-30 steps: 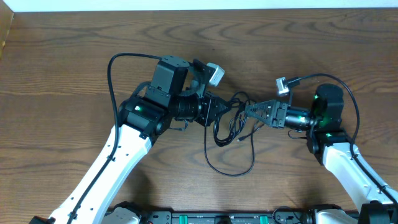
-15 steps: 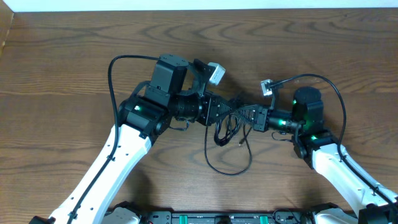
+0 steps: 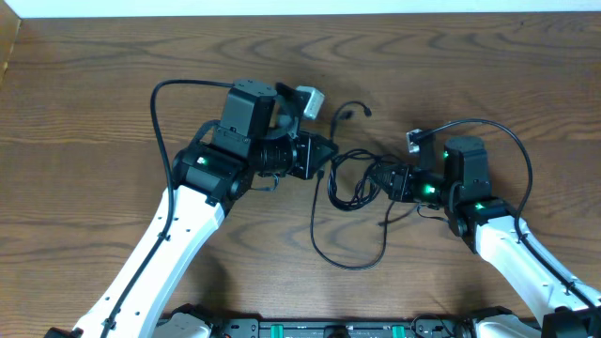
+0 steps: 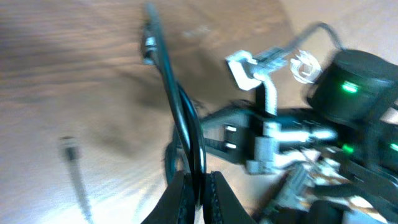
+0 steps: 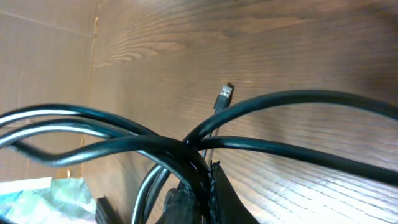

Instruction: Untangle cables

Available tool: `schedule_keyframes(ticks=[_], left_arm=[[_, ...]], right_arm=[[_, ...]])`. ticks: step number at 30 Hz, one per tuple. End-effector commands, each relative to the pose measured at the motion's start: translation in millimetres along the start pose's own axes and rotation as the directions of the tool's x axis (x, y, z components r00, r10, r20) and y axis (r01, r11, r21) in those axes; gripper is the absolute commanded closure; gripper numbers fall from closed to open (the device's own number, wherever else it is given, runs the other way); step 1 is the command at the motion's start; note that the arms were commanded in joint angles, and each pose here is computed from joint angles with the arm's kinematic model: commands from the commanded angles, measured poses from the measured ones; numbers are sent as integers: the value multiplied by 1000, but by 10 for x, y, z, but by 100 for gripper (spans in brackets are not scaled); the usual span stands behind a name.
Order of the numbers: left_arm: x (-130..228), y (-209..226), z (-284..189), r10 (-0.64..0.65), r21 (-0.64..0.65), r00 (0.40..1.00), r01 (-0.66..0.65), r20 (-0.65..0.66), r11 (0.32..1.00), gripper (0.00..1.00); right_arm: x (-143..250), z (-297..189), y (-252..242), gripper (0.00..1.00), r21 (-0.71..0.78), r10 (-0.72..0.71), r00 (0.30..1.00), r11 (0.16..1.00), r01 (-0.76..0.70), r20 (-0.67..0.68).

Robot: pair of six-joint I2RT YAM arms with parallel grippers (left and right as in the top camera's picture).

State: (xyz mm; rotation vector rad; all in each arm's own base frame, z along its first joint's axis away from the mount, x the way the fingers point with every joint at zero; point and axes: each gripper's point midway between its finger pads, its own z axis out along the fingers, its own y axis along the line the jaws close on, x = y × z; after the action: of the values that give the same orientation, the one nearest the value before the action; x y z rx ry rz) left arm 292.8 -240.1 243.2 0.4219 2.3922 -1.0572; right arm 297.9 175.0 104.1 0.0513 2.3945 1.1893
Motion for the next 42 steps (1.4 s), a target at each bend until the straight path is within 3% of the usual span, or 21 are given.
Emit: schedule_keyframes(ticks=[1,6,10,15,19,22,29,31,37,42], left_arm=[[-241,227,-131,18,-158,995,-2,101,987,92],[-261,225,-128,-2,-161,993,21,115,987,92],[-96,-229,-1,187,13,981,-188,41,982,92],[320,-454,241,387,59,919,-384,-74,922,91],[608,-132,419,381,-130,898,-414,-220,901,91],[766,-50,532,383,-172,876,-442,-294,880,92],[787,465,614,313,-435,874,-462,-372,773,89],[836,551,656,297,-450,867,-469,-401,760,84],[974,708,852,219,-472,874,-427,-433,771,84],[1087,524,1048,208,-352,875,-379,-436,856,83]], right_arm=[[-105,-59,-117,99,63,-21,998,998,18,51],[-97,-76,-50,99,36,-27,999,999,25,46],[-73,-75,38,99,-16,93,995,996,-93,26],[-73,-95,259,99,-128,174,985,976,-175,-19],[-108,-140,326,99,-176,179,983,968,-181,-29],[-128,-167,312,98,-181,201,979,962,-203,-30],[-138,-256,346,98,-228,268,960,933,-278,-74],[-147,-300,366,98,-251,283,955,921,-297,-90],[-177,-423,453,98,-316,323,936,881,-352,-143],[-184,-423,453,99,-313,343,928,874,-373,-148]])
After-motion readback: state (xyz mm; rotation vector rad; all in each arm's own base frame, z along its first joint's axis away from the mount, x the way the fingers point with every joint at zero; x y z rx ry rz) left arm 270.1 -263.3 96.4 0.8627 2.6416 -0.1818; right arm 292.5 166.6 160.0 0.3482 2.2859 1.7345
